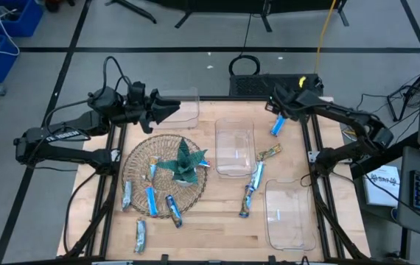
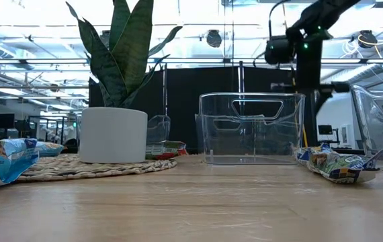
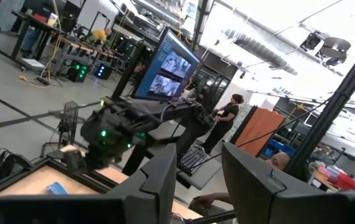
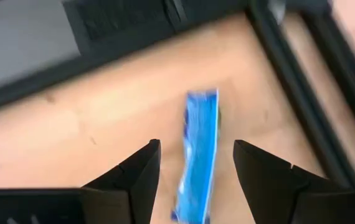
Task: Pick and place Granola Bars by type
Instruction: Put the blue granola bar into the middle transparent bin
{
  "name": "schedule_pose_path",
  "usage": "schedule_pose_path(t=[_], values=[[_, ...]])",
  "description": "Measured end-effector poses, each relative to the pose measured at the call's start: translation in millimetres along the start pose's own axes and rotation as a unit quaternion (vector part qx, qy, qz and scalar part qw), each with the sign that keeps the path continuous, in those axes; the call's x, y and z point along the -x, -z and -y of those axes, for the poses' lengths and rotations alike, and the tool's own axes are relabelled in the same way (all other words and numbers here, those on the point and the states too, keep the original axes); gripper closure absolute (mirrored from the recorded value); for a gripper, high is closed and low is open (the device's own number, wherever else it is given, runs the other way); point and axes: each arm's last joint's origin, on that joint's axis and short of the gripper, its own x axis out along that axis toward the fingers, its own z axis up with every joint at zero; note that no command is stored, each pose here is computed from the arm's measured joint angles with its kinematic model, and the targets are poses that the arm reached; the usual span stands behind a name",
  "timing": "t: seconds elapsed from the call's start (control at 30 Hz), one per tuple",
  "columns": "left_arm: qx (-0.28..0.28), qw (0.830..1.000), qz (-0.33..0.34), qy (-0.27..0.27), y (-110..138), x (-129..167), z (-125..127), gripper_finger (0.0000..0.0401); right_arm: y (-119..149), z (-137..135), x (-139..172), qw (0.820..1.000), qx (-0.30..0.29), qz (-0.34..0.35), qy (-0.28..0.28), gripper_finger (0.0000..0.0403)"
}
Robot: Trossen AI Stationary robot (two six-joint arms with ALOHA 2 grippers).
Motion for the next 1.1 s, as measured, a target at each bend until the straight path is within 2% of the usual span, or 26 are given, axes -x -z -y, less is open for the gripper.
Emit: schedule_pose_path(t=[0.33, 0.57, 0.97, 1.1], values=[[0.001, 1.000, 0.000, 0.000, 0, 0, 0, 0.0267, 46, 16, -36, 0.998, -0.041, -0.051, -0.010, 0.0206], [-0.001, 1.000, 0.000, 0.000, 0, 0, 0, 0.0267, 50, 11, -48, 0.998, -0.046, -0.033, -0.035, 0.0206], [-0.003, 1.000, -0.002, 0.003, 0, 0, 0, 0.0267, 59, -1, -72, 0.998, -0.021, -0.058, -0.030, 0.0207], [0.001, 1.000, -0.003, 0.004, 0, 0, 0, 0.0267, 60, -2, -75, 0.998, -0.016, -0.058, -0.025, 0.0236]])
